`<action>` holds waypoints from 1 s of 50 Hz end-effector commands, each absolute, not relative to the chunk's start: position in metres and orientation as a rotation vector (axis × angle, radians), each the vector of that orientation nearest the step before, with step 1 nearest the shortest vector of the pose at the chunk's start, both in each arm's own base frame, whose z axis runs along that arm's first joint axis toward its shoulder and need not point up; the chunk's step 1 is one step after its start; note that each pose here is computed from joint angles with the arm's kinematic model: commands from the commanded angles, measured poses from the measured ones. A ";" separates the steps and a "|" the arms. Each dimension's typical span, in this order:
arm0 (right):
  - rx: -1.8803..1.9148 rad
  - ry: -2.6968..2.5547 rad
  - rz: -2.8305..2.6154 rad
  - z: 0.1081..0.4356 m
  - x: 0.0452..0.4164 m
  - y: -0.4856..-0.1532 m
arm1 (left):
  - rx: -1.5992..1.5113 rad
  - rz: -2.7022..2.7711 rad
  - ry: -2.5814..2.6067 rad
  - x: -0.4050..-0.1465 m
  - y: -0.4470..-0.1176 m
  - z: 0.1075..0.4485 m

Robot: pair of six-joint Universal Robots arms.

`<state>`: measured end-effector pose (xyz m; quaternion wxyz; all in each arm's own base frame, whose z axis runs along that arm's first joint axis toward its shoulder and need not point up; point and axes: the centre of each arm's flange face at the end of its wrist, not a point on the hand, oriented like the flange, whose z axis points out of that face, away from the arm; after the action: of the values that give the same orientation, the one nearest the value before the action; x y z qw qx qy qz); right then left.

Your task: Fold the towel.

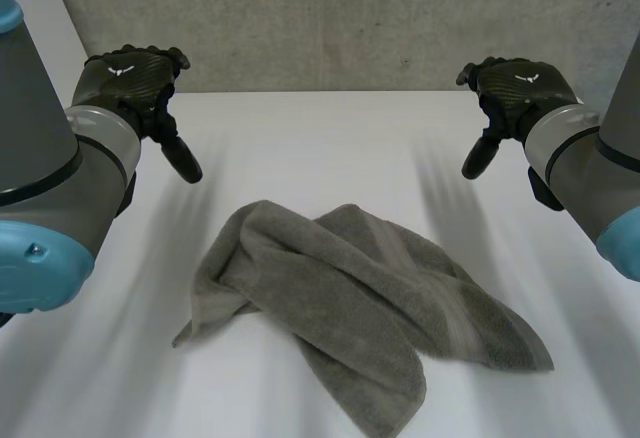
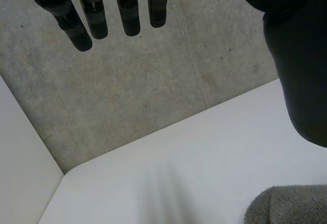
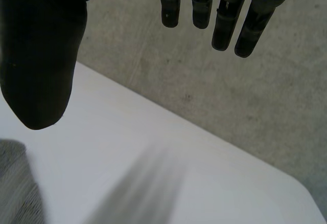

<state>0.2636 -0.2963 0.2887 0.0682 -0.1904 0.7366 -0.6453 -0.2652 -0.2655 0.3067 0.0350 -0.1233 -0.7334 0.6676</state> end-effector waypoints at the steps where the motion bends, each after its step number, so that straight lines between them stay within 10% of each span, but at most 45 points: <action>1: -0.599 2.126 -1.972 0.294 0.267 -0.295 | -0.410 2.021 -2.255 -0.267 -0.263 0.306; 33: -0.681 2.007 -2.019 0.304 0.274 -0.283 | -0.473 1.880 -2.380 -0.259 -0.252 0.274; 50: -1.276 2.026 -1.597 0.201 0.339 -0.291 | -0.434 1.706 -2.610 -0.226 -0.246 0.200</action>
<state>0.3160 -0.2778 0.2397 0.1232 -0.3982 0.6944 -0.5866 -0.2287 -0.2478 0.2189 -0.0019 -0.1419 -0.8230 0.5500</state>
